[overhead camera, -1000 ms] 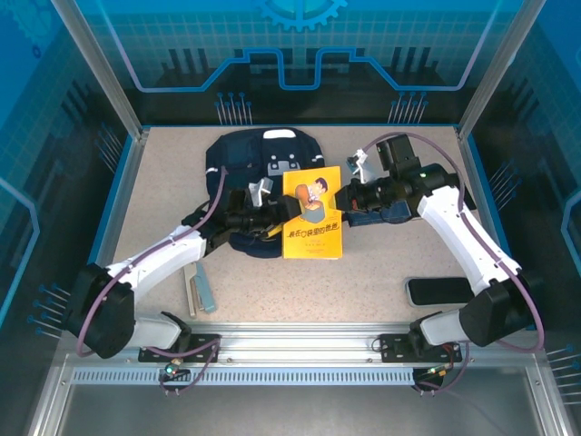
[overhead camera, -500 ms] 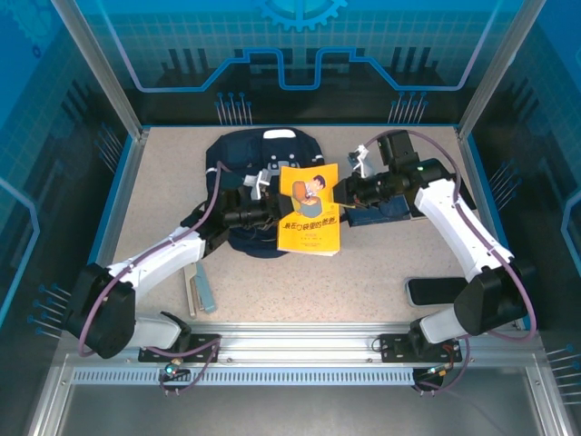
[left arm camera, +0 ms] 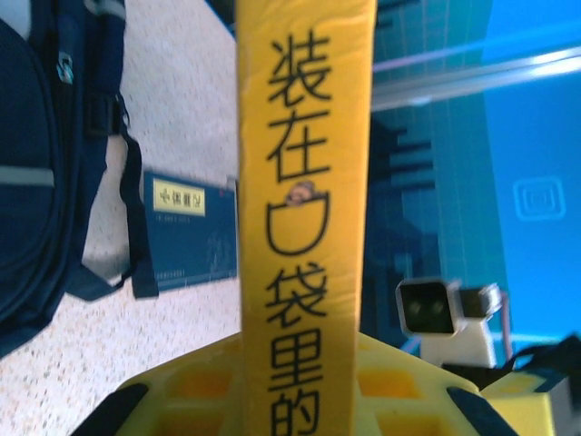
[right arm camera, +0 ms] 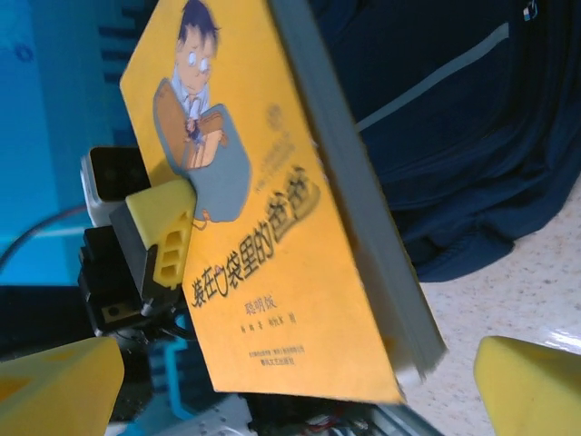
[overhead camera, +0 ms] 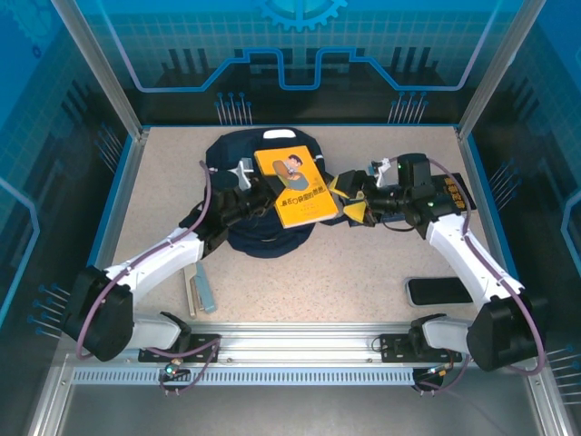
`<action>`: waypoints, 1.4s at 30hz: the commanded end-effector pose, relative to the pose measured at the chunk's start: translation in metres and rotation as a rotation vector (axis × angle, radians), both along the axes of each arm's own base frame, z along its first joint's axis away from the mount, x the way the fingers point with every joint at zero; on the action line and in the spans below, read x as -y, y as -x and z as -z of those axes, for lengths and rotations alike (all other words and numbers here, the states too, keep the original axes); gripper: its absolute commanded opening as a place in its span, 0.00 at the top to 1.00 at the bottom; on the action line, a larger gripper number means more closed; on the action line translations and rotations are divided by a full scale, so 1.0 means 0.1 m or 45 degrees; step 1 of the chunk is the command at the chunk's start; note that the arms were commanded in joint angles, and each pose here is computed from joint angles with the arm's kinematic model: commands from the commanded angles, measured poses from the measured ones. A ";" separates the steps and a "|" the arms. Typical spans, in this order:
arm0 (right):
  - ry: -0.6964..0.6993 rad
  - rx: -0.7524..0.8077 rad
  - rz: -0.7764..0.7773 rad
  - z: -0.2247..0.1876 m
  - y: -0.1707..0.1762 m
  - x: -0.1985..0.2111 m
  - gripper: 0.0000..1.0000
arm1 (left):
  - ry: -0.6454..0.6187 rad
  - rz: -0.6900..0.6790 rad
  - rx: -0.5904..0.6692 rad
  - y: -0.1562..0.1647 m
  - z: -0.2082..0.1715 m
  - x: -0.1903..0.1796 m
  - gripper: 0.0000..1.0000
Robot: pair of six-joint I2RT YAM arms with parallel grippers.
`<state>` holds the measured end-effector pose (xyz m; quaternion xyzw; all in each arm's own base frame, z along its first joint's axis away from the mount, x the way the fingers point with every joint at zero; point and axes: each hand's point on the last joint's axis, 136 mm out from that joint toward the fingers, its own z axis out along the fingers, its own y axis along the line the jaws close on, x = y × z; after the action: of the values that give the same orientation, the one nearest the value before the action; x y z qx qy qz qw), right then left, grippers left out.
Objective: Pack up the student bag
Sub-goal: Pass the book.
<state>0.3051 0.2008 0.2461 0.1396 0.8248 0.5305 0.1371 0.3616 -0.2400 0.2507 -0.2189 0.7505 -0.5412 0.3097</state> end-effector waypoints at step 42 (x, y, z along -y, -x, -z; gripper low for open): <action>0.039 0.147 0.320 -0.58 -0.27 -0.34 0.99 | -0.172 -0.238 -0.256 0.09 0.19 -0.53 0.29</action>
<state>0.3411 0.2556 0.2906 0.2502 0.7708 0.5475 0.2088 0.3772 -0.1993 0.2730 -0.3465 0.7200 -0.4990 0.3355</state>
